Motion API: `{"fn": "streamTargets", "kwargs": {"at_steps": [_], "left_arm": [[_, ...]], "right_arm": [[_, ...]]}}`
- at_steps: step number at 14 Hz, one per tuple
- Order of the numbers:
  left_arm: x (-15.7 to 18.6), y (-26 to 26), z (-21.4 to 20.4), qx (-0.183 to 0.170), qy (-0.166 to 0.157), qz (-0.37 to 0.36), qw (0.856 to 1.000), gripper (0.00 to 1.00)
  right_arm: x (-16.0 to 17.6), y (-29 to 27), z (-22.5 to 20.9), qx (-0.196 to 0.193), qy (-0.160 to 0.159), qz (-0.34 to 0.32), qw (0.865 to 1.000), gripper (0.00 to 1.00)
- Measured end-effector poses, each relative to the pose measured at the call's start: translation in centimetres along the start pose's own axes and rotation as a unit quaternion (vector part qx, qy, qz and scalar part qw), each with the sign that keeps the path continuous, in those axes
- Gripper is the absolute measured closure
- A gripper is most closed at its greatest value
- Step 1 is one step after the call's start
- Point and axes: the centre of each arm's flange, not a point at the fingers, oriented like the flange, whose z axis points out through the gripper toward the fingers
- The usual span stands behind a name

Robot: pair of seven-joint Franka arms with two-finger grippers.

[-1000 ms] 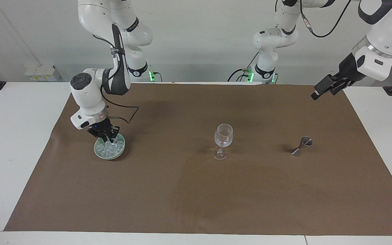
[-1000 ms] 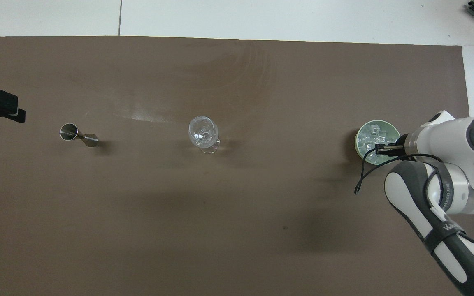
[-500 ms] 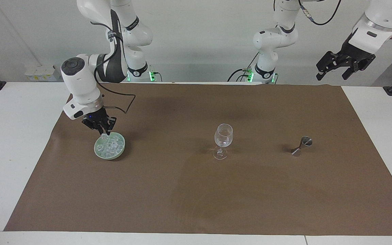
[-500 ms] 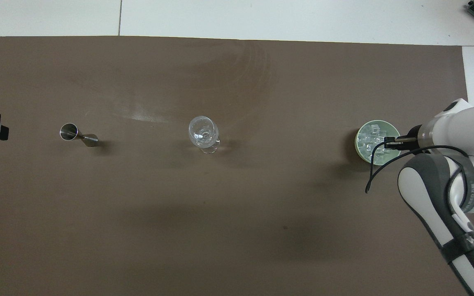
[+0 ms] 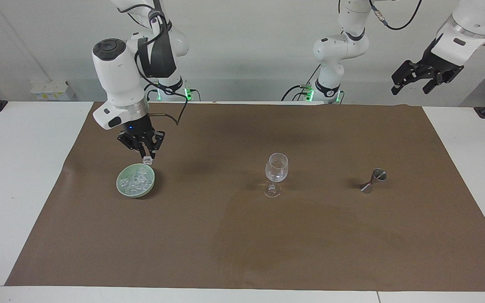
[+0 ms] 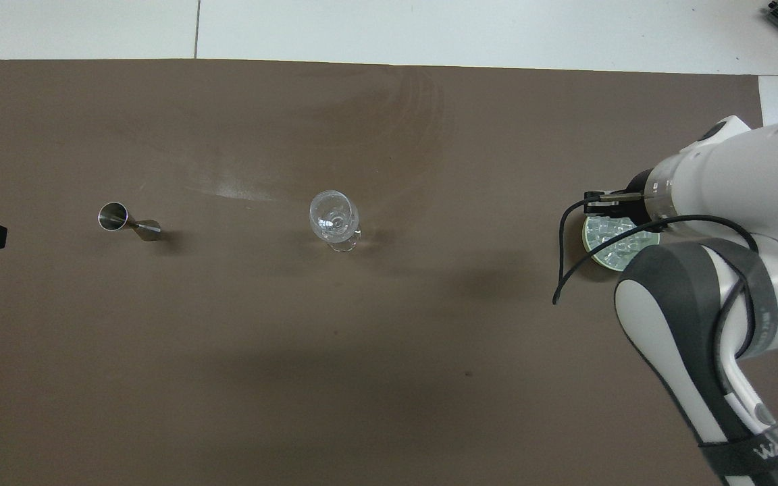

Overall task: Pour wine and add ice with both arms
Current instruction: 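Carry the ice cube with the right gripper over the wine glass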

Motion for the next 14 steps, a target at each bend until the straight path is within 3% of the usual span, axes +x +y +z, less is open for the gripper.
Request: {"fn": "streamTargets", "kwargs": {"at_steps": [5,9,12,14], "left_arm": [[0.4,1.2,1.1,0.003,-0.012,0.013,1.000,0.00],[0.4,2.3,1.3,0.006,-0.014,0.022,1.000,0.00],[0.4,3.0,1.4,0.007,-0.014,0.029,0.999,0.00],[0.4,3.4,1.4,0.008,-0.014,0.033,0.999,0.00]], "right_arm": [[-1.4,-9.8,-2.7,0.032,0.017,0.048,0.998,0.74],[-2.5,-15.8,-4.5,0.097,0.022,0.093,0.991,0.74],[-3.3,-18.9,-5.6,0.153,0.010,0.148,0.977,0.74],[-3.5,-20.6,-6.0,0.193,0.002,0.203,0.960,0.74]]}}
